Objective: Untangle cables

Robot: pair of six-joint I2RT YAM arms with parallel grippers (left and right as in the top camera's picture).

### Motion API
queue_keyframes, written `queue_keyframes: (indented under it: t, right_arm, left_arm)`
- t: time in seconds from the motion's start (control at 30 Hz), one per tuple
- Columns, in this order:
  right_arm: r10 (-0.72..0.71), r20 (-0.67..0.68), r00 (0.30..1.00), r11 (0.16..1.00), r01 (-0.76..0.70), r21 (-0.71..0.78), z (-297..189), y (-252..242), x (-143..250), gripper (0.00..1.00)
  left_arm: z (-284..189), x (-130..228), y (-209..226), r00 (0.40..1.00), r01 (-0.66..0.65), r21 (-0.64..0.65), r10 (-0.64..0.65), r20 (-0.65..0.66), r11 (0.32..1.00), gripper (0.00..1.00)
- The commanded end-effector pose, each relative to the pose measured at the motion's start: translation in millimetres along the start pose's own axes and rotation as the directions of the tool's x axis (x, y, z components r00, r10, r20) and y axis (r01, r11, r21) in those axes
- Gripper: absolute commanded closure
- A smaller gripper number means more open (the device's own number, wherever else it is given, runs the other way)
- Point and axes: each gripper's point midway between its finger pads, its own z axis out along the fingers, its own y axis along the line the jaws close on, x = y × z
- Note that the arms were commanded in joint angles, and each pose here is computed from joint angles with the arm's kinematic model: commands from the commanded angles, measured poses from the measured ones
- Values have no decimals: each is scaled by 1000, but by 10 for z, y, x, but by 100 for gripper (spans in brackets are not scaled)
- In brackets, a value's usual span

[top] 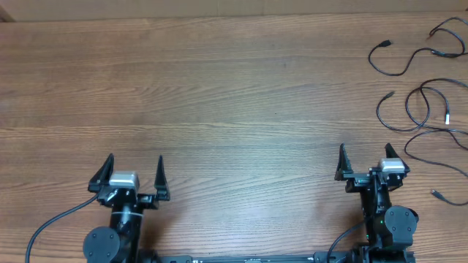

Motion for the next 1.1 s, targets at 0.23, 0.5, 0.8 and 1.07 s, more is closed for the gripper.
queue_keyframes:
  t: [0.23, 0.5, 0.8, 1.07]
  right_arm:
    - [6, 5, 1000, 1000, -6, 9, 1, -17, 14, 0]
    - [6, 5, 1000, 1000, -6, 9, 1, -17, 14, 0]
    - [7, 5, 1000, 1000, -7, 9, 1, -17, 14, 0]
    - [6, 5, 1000, 1000, -6, 9, 1, -17, 14, 0]
  left_arm:
    - [220, 271, 166, 994, -12, -84, 21, 105, 996, 0]
    - [266, 521, 269, 998, -10, -142, 19, 66, 990, 0]
    - [254, 781, 368, 999, -22, -191, 14, -42, 981, 0]
    - [234, 771, 466, 988, 151, -248, -155, 4, 957, 0]
